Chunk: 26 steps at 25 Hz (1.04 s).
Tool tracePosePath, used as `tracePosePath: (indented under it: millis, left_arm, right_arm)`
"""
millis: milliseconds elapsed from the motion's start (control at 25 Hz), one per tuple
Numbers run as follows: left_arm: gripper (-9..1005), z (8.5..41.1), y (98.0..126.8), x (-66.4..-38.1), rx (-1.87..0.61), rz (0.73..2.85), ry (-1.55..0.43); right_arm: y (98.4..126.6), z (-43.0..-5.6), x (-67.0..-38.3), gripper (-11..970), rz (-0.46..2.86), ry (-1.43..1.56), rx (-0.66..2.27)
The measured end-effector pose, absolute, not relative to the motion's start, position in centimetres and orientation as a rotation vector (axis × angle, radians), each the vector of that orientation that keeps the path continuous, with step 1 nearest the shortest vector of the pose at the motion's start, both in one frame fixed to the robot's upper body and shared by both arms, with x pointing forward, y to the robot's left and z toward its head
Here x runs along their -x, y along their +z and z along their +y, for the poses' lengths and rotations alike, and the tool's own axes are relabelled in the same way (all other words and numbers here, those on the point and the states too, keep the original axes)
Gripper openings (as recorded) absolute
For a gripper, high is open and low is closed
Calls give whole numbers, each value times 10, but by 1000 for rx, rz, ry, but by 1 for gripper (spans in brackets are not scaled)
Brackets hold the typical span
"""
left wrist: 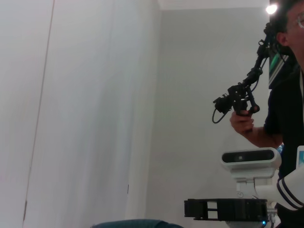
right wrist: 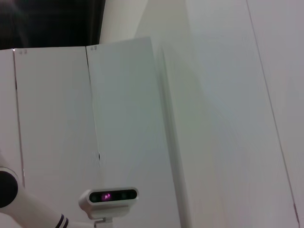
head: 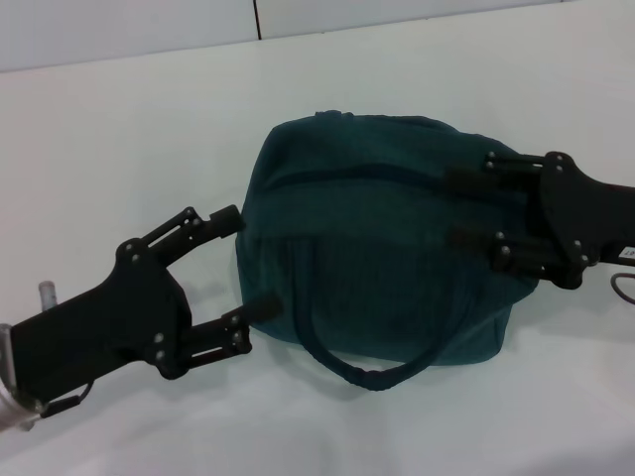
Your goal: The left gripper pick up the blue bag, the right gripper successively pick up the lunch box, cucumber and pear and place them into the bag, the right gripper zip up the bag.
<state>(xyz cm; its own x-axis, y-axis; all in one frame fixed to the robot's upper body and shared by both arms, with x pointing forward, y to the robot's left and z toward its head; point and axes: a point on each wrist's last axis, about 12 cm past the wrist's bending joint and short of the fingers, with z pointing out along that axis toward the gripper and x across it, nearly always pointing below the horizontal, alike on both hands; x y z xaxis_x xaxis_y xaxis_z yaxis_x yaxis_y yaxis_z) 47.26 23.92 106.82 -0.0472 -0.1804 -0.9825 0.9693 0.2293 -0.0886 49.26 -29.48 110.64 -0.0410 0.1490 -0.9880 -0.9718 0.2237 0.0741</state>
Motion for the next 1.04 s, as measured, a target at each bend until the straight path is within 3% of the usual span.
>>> tracePosePath:
  millis: [1040]
  left_arm:
    - [872, 241, 1067, -471, -868, 1241, -1166]
  right_arm:
    - [1104, -300, -488, 561, 1261, 1131, 896]
